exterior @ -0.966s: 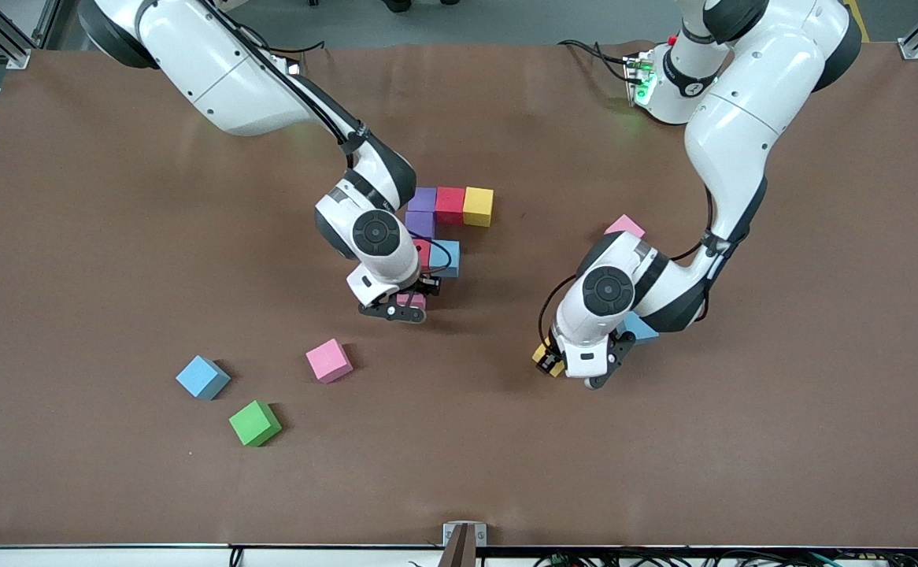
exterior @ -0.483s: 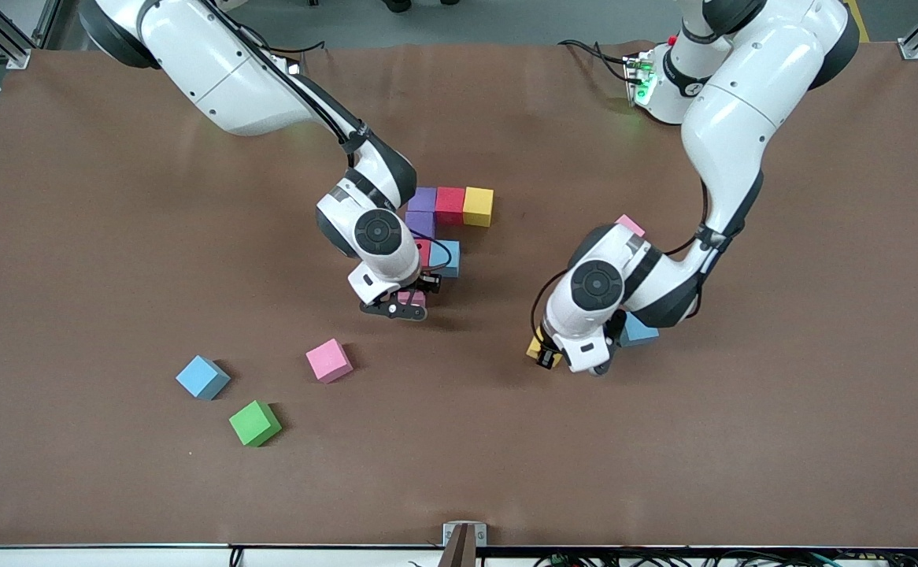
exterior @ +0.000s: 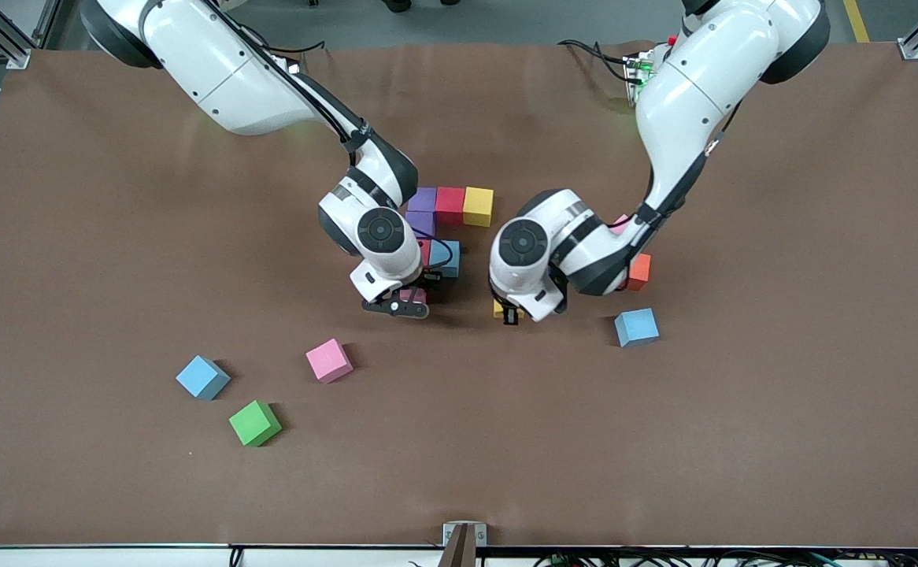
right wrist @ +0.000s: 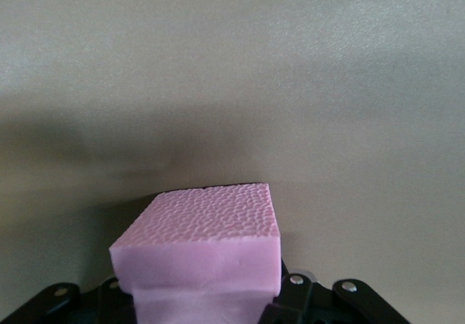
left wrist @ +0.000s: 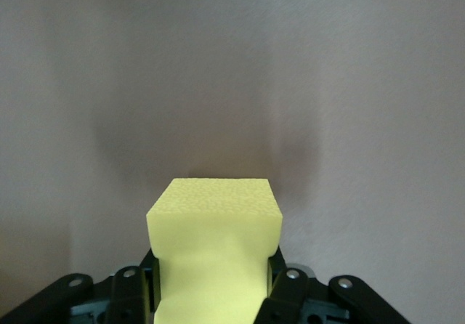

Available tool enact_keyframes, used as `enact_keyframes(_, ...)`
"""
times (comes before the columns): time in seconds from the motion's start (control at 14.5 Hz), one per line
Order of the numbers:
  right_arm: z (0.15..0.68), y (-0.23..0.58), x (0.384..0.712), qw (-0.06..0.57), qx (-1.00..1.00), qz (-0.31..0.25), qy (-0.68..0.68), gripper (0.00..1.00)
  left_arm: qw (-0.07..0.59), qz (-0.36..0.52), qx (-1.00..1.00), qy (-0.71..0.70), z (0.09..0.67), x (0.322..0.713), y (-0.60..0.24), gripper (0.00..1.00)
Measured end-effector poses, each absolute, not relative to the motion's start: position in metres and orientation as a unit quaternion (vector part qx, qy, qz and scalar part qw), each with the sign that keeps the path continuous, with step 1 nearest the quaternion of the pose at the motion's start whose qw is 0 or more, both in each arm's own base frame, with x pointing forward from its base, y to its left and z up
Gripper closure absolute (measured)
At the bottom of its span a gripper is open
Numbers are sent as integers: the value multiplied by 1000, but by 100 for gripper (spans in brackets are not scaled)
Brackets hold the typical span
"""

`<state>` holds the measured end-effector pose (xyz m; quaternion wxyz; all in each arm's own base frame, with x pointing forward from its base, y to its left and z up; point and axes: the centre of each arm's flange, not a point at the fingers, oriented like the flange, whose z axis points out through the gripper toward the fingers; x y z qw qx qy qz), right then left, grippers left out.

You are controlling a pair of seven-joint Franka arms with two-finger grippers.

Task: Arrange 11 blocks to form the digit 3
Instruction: 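Carry the yellow cube to the cube row with the left gripper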

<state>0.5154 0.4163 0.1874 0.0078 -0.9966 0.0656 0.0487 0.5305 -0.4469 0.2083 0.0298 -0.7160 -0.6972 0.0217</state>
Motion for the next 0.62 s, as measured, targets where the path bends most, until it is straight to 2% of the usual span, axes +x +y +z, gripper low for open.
enact_keyframes(0.28,186,420,513,11,-997,47,63,44,39,16,-706,-707,208,496,-474,45)
enact_keyframes(0.62,184,421,512,11,-997,48,62,44,41,14,-710,-703,207,475,-494,45)
